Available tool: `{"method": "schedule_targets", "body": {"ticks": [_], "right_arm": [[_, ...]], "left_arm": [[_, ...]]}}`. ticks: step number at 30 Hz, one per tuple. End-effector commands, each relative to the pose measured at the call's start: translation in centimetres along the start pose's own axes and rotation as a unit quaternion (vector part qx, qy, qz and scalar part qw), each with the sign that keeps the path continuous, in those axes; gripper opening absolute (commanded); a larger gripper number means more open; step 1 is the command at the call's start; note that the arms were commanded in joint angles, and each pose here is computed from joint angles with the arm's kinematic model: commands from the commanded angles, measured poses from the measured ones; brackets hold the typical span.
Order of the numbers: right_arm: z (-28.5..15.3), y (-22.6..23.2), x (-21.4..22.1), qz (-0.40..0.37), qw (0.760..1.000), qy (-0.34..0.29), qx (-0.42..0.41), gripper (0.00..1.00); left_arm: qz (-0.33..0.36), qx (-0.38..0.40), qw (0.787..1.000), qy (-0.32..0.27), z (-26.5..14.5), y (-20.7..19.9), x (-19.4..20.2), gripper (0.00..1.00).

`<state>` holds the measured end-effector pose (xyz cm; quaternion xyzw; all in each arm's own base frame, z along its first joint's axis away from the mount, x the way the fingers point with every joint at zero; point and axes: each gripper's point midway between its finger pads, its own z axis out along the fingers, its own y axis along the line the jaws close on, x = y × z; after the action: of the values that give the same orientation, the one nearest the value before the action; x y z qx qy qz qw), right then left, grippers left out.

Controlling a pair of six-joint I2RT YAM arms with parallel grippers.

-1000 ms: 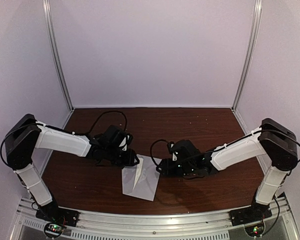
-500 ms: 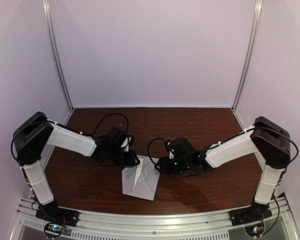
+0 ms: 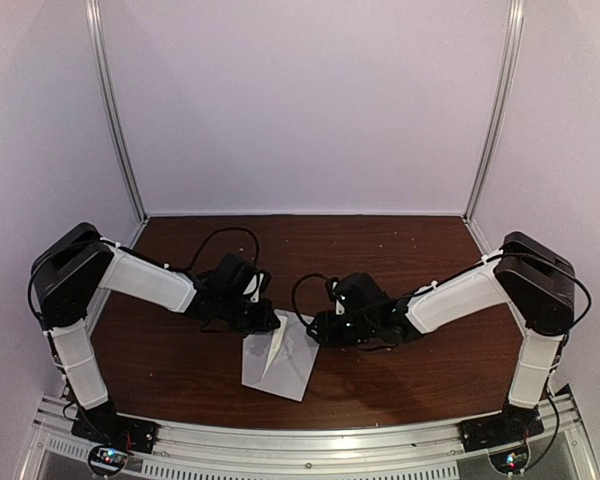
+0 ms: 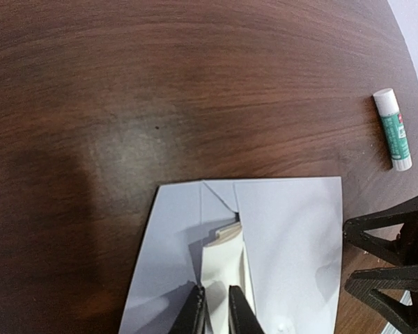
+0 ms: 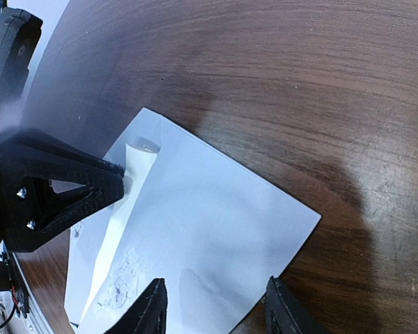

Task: Place the letter into the envelope and seal it
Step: Place the letter in the envelope.

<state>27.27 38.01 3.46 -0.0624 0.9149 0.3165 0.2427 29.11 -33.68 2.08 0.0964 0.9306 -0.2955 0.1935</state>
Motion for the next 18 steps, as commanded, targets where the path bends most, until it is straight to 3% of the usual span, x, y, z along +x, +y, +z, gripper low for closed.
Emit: {"method": "schedule_targets", "body": {"ticks": [1, 18], "right_arm": [[1.0, -0.5, 0.4, -0.001, 1.0, 0.012, 0.004, 0.49], [1.4, 0.4, -0.4, -0.006, 1.0, 0.01, -0.004, 0.49]], "left_arm": [[0.006, 0.03, 1.0, -0.004, 0.3, -0.9, -0.4, 0.13], [-0.002, 0.046, 0.999, 0.009, 0.6, -1.0, 0.7, 0.09]]}}
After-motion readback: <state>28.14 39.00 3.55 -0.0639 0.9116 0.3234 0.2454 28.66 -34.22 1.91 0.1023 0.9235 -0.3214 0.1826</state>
